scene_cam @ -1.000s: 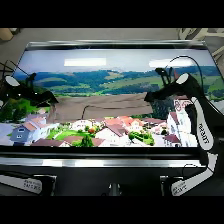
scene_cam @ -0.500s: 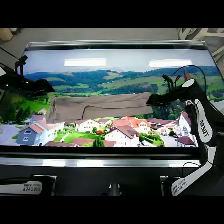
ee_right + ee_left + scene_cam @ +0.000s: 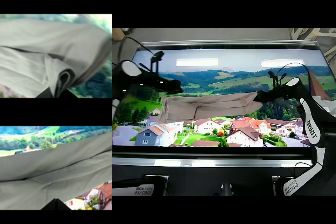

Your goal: Fold the shirts.

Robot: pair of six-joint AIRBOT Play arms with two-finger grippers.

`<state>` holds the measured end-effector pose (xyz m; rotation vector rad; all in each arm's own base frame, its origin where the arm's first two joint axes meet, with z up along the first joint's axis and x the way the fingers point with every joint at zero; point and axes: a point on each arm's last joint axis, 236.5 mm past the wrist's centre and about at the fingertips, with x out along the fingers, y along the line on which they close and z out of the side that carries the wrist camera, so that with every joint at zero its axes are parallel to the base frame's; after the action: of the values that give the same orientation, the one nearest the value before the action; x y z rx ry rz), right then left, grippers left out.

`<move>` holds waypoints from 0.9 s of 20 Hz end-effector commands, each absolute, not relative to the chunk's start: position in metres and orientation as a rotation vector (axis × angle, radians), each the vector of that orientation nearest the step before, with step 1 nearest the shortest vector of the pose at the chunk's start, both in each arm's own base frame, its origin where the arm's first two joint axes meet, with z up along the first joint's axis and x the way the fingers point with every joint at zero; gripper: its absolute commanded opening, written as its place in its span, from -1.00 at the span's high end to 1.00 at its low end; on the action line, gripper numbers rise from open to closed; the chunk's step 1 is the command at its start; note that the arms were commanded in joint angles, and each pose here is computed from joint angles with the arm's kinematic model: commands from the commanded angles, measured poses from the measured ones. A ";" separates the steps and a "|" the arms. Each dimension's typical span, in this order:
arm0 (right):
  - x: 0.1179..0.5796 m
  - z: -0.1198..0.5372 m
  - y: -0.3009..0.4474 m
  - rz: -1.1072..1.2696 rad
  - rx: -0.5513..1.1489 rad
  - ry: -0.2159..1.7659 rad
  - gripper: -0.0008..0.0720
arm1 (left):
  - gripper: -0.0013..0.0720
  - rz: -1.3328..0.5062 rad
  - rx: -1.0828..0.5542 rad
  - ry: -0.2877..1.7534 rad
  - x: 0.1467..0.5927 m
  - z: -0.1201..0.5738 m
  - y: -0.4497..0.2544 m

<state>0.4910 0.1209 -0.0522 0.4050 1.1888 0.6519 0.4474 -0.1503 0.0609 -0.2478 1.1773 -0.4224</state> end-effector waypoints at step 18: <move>0.402 0.196 0.147 0.776 0.172 0.837 0.92 | 0.90 -0.665 -0.863 1.099 0.454 -0.004 -0.424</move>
<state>0.3898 0.1432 0.1952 0.1691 0.8685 0.8079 0.4231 -0.4404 -0.0379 -0.8656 1.2453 -0.6496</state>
